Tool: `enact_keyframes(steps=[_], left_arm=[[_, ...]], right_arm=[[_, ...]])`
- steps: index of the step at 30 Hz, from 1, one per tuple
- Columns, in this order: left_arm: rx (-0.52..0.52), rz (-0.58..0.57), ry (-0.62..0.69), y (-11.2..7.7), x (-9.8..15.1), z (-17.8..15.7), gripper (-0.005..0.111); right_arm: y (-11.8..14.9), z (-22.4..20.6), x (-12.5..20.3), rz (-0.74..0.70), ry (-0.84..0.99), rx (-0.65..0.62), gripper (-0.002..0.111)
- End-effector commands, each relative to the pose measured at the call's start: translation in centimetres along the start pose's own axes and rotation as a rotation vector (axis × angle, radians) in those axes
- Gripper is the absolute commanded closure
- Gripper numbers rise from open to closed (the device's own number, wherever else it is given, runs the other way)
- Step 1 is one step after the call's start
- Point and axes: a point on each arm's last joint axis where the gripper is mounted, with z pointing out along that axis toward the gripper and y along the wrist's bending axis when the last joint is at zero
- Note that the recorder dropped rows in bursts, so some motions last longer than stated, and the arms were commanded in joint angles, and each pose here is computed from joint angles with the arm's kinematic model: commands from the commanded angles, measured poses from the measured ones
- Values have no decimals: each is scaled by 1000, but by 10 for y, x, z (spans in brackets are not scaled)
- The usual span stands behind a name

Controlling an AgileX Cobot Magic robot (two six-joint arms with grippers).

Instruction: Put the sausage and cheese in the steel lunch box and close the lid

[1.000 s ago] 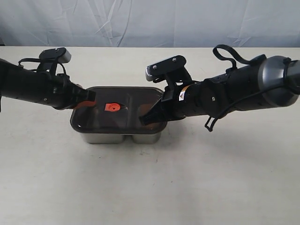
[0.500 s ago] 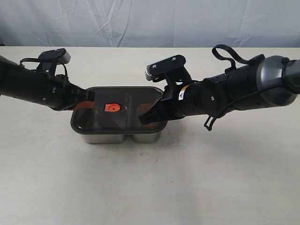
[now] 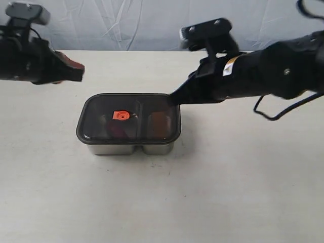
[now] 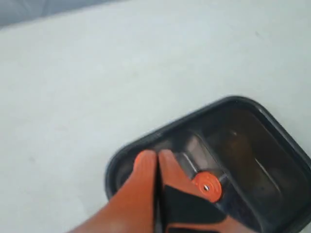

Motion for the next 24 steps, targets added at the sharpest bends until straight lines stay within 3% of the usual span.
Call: enact_keyframes(steps=[1, 4, 8, 15, 17, 24], left_arm=[[-181, 37, -225, -11, -11, -68, 107], [-248, 27, -351, -22, -1, -109, 107], [-227, 39, -438, -41, 29, -145, 107], [-177, 42, -497, -57, 78, -166, 107], [-188, 88, -513, -60, 82, -171, 107], [-210, 89, -540, -59, 82, -175, 107]], right_arm=[[-24, -46, -2, 68, 30, 37, 109], [-33, -72, 9, 99, 30, 64, 109], [-25, -91, 36, 188, 13, 30, 109], [-18, -104, 71, 231, 21, 12, 109], [-18, -105, 72, 230, 31, 8, 109], [-18, -114, 66, 223, -48, 16, 109]])
